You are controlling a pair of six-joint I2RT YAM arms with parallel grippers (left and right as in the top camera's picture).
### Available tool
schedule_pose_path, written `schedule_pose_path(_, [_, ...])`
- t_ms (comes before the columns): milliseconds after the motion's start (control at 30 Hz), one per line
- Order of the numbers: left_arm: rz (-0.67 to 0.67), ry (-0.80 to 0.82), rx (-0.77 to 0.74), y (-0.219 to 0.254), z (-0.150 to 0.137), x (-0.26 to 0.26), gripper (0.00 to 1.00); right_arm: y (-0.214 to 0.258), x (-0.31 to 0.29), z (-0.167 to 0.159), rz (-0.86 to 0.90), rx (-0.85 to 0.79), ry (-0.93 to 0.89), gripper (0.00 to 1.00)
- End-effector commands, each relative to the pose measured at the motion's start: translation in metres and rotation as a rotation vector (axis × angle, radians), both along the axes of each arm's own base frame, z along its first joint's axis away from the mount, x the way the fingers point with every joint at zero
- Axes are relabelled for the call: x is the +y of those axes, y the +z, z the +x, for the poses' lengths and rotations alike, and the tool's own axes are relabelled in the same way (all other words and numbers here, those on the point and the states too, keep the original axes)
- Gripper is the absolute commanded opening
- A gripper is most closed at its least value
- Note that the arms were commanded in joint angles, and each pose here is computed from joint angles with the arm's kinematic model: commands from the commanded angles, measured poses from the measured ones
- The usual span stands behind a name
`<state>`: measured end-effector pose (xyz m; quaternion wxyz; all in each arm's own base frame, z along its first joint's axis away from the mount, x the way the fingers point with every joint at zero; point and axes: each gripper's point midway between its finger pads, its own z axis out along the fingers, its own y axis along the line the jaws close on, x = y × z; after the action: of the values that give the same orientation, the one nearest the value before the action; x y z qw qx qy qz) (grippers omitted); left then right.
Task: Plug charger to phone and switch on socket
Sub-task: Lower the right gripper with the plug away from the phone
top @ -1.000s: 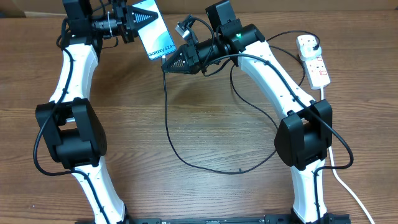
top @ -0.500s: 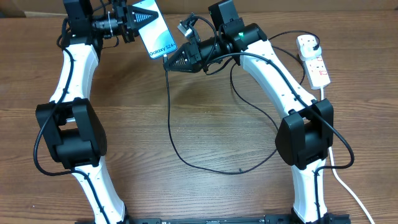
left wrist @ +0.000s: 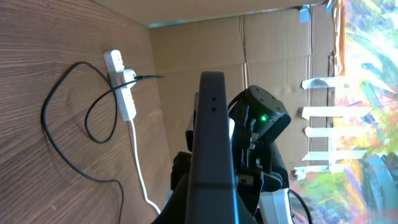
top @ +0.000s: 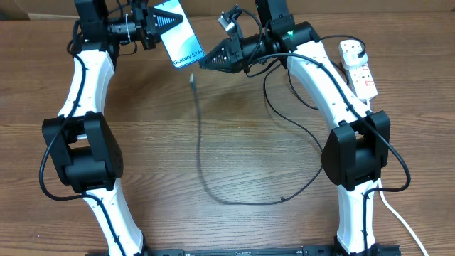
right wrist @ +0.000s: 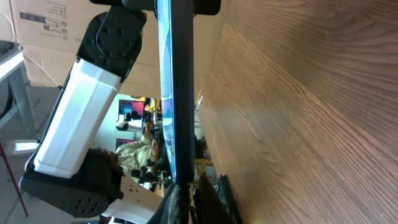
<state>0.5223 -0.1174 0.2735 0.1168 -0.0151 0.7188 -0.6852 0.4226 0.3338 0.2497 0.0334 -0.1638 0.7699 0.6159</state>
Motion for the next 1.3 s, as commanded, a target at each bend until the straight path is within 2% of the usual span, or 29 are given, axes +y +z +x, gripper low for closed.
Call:
schedule_pose_path(0, [-0.034,-0.11,-0.026,0.015,-0.019,-0.01,0.04,-0.003,-0.003,0.011,-0.015,-0.012,-0.033,0.04])
schedule_pose_path(300, [-0.034,-0.108,-0.027,0.015,-0.018,-0.009,0.04,-0.005,-0.003,0.01,-0.022,-0.011,-0.035,0.04])
schedule_pose_path(433, [-0.033,-0.094,-0.03,0.015,-0.017,-0.002,0.04,-0.025,-0.009,0.015,-0.129,0.019,-0.099,0.05])
schedule_pose_path(600, [-0.014,-0.012,-0.075,0.015,-0.006,0.027,0.04,-0.064,-0.013,0.016,-0.351,-0.004,-0.177,0.21])
schedule_pose_path(700, [0.001,0.059,-0.08,0.013,0.003,0.049,0.04,-0.087,-0.007,0.016,-0.515,-0.073,-0.227,0.33])
schedule_pose_path(867, [0.008,0.114,-0.084,0.012,0.007,0.073,0.04,-0.113,0.009,0.011,-0.762,-0.256,-0.28,0.39])
schedule_pose_path(1033, [0.01,0.133,-0.09,0.012,0.007,0.085,0.04,-0.145,0.03,0.009,-0.916,-0.435,-0.261,0.39])
schedule_pose_path(1267, [0.004,0.118,-0.088,0.013,0.005,0.083,0.04,-0.202,0.061,-0.006,-0.964,-0.48,-0.164,0.38])
